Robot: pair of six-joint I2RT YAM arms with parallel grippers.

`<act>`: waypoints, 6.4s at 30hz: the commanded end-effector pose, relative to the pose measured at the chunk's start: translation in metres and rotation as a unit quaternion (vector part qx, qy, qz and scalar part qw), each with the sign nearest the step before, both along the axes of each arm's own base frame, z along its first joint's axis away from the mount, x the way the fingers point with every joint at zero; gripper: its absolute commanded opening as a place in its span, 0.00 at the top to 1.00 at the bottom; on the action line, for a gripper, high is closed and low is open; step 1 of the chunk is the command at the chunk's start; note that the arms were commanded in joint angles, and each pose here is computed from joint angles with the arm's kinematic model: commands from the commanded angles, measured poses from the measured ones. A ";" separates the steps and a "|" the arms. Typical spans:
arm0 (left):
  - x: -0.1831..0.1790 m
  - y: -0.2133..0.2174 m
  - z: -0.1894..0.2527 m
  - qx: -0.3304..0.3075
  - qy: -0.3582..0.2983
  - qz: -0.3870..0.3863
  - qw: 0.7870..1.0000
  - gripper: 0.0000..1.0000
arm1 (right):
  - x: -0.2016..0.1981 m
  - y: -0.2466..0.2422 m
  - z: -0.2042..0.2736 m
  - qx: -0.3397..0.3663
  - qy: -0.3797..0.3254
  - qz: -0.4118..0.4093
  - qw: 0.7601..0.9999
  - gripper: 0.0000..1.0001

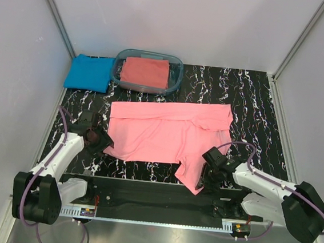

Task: Fold and stack the t-shirts
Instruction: Fold the tshirt

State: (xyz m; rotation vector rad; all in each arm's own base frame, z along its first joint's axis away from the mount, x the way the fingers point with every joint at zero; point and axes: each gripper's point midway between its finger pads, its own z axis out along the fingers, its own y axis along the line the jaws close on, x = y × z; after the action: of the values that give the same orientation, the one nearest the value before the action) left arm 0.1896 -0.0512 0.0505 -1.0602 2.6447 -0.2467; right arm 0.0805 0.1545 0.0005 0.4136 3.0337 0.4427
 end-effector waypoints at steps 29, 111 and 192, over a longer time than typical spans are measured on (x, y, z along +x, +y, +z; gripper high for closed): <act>-0.005 0.015 0.009 0.040 0.021 0.035 0.998 0.34 | 0.012 0.009 0.069 -0.006 -0.049 -0.018 0.999 1.00; 0.049 0.027 0.025 0.139 0.022 -0.030 0.990 1.00 | 0.080 -0.070 0.148 -0.076 -0.099 -0.068 0.990 1.00; 0.216 0.037 0.014 0.162 0.040 -0.048 0.985 0.64 | 0.388 -0.105 0.116 0.024 -0.083 -0.090 0.992 0.98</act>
State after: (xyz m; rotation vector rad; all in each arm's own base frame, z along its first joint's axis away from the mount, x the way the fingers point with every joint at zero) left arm 0.3875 -0.0220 0.0365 -0.8804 2.7831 0.2112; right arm 0.4524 0.0424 0.1045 0.6107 2.8552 0.4318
